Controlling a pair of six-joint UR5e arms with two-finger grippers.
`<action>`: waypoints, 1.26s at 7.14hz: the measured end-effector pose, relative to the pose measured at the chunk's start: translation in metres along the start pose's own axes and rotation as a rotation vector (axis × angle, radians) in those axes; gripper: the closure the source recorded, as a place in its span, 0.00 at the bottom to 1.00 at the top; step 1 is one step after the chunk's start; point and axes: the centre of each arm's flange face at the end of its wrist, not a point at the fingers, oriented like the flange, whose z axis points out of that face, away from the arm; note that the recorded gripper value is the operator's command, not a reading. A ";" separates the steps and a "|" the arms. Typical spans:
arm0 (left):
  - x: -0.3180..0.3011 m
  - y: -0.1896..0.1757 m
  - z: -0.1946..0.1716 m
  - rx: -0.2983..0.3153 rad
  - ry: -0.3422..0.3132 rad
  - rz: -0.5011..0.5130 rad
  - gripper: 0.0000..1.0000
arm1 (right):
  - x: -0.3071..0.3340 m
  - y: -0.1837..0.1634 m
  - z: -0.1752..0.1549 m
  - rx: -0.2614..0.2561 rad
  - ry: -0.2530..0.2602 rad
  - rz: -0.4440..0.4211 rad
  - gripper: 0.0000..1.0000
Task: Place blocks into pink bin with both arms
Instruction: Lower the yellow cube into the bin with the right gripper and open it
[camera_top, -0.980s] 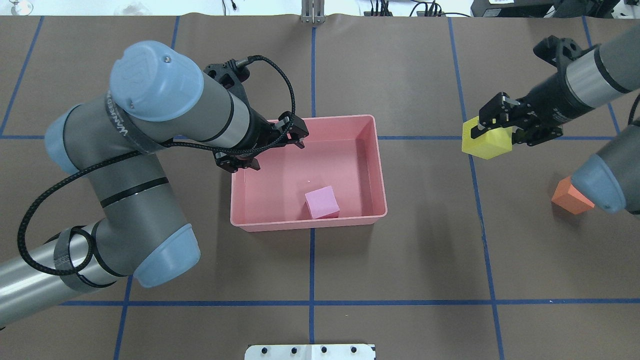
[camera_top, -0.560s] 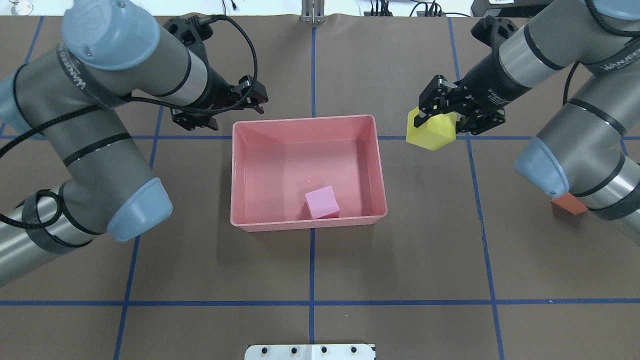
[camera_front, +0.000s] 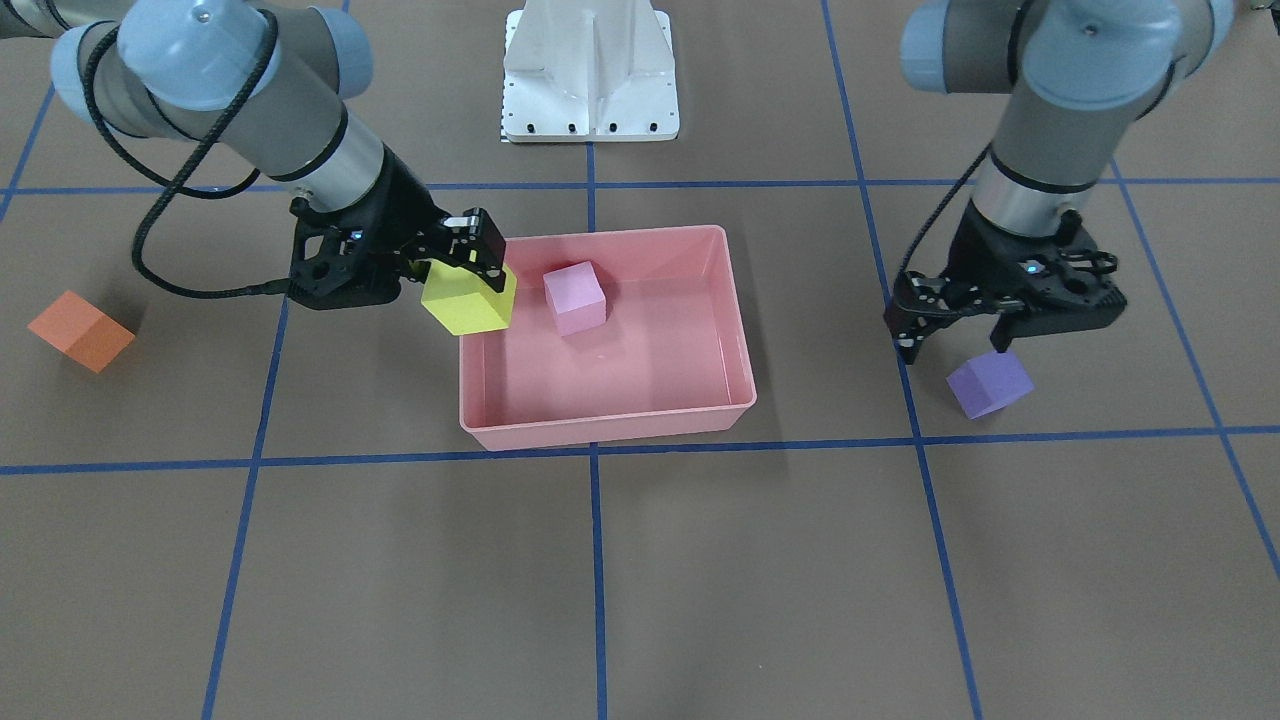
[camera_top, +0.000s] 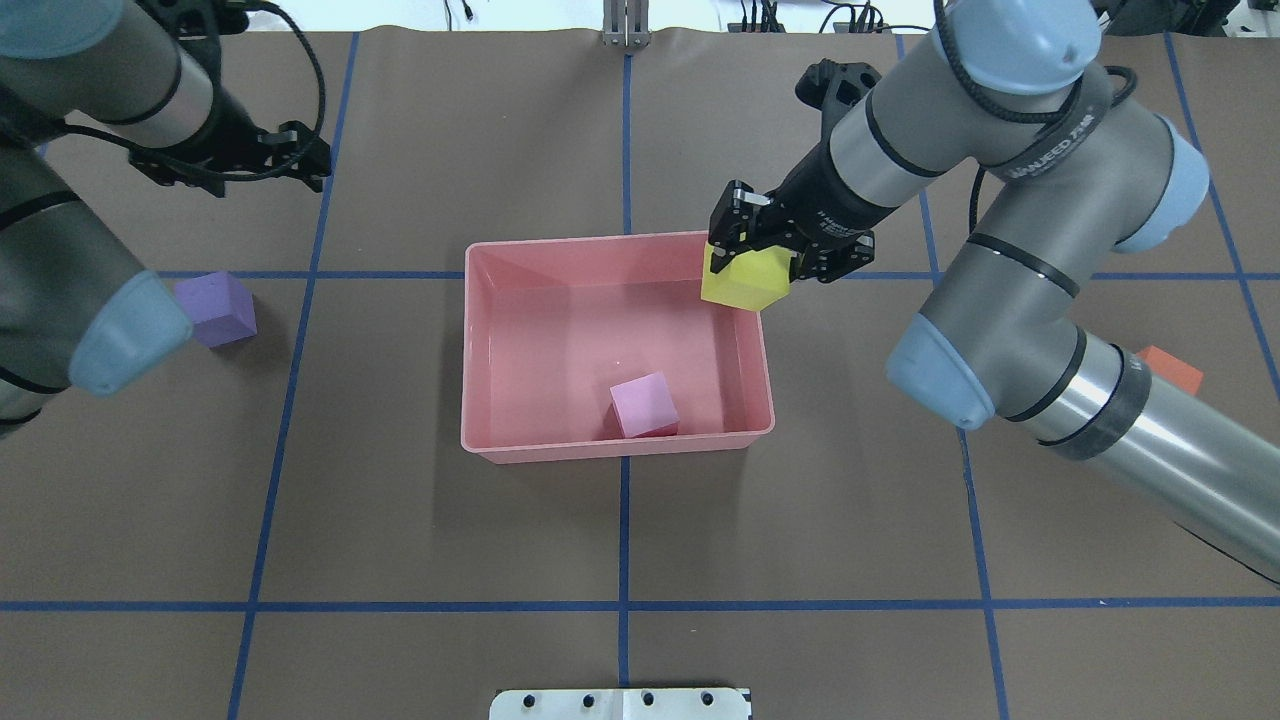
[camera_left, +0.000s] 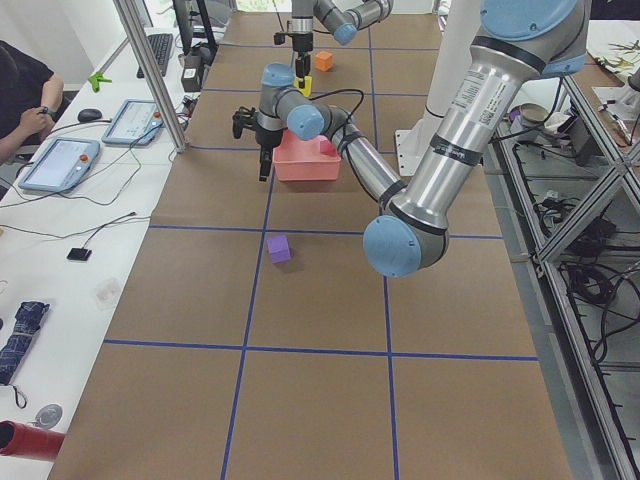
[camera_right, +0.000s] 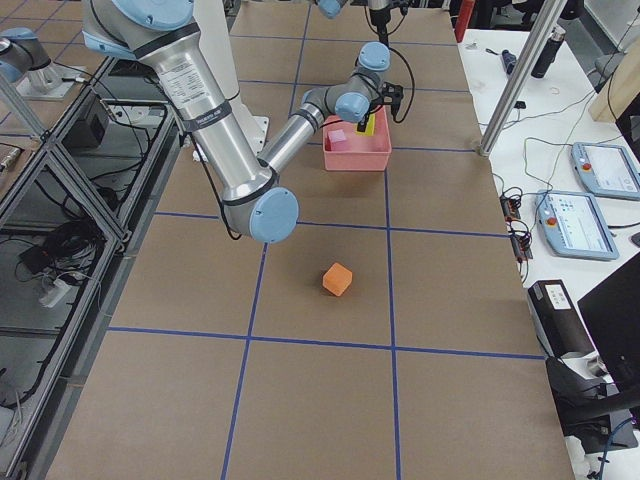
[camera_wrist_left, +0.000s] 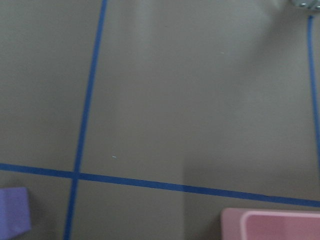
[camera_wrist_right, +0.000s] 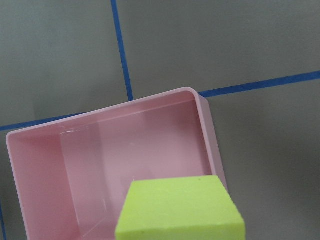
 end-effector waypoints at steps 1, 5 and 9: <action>-0.034 -0.004 0.012 -0.012 -0.038 0.029 0.00 | -0.024 0.009 0.020 0.026 0.009 -0.014 1.00; -0.110 0.015 0.071 -0.019 -0.062 0.012 0.00 | -0.102 0.040 0.094 0.090 0.037 -0.049 1.00; -0.096 0.036 0.099 -0.004 -0.056 -0.118 0.00 | -0.132 0.056 0.130 0.096 0.038 -0.060 0.00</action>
